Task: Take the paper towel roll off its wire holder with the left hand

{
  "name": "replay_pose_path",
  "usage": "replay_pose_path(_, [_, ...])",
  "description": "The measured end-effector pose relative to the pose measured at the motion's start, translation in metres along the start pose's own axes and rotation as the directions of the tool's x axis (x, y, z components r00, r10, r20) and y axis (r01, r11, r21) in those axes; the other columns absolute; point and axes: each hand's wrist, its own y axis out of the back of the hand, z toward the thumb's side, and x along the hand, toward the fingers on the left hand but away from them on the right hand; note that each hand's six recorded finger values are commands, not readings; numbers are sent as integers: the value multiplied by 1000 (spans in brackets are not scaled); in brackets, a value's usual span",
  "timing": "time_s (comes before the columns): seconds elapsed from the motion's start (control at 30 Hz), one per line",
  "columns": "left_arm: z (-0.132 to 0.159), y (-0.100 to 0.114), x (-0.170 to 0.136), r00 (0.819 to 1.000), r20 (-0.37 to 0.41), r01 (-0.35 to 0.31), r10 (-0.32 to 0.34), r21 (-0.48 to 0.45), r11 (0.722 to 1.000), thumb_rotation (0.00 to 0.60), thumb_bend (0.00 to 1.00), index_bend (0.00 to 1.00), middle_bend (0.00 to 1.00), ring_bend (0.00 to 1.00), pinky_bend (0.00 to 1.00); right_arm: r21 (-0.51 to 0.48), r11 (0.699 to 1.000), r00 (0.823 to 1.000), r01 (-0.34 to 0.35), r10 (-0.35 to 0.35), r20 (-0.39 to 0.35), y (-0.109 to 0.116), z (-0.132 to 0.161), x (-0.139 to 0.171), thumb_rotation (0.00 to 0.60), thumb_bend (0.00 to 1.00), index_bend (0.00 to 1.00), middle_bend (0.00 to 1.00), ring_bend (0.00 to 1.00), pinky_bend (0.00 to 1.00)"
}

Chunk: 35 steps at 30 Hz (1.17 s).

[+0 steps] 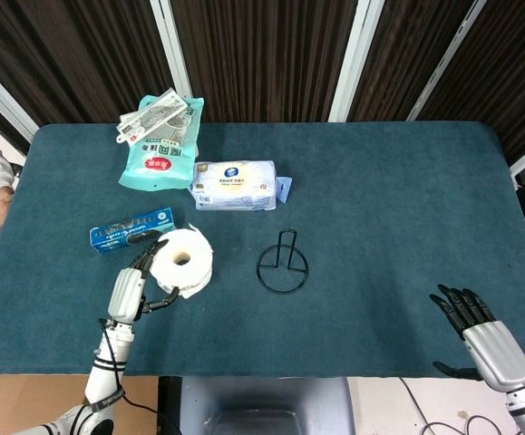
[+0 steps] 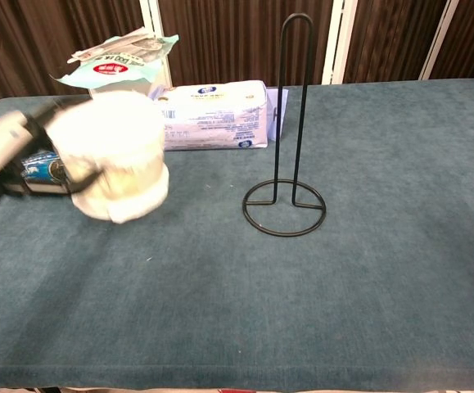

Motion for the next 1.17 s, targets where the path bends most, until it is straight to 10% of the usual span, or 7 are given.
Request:
replay_pose_path(0.47, [-4, 5, -2, 999, -35, 9, -11, -37, 999, 600, 368, 0, 0, 0, 37, -27, 998, 998, 54, -55, -34, 8, 1, 5, 600, 62, 0, 0, 0, 0])
replay_pose_path(0.83, [-1, 100, -50, 995, 101, -42, 26, 157, 987, 600, 410, 0, 0, 0, 54, 9, 996, 996, 88, -88, -8, 8, -1, 8, 600, 62, 0, 0, 0, 0])
replay_pose_path(1.0, [-17, 110, -119, 982, 100, 106, -159, 406, 908, 600, 407, 0, 0, 0, 0, 67, 992, 993, 106, -109, 34, 6, -1, 4, 600, 62, 0, 0, 0, 0])
replay_pose_path(1.17, [-26, 114, -145, 975, 109, 98, -195, 579, 810, 600, 405, 0, 0, 0, 0, 78, 990, 991, 121, -126, 51, 3, 5, 2, 600, 62, 0, 0, 0, 0])
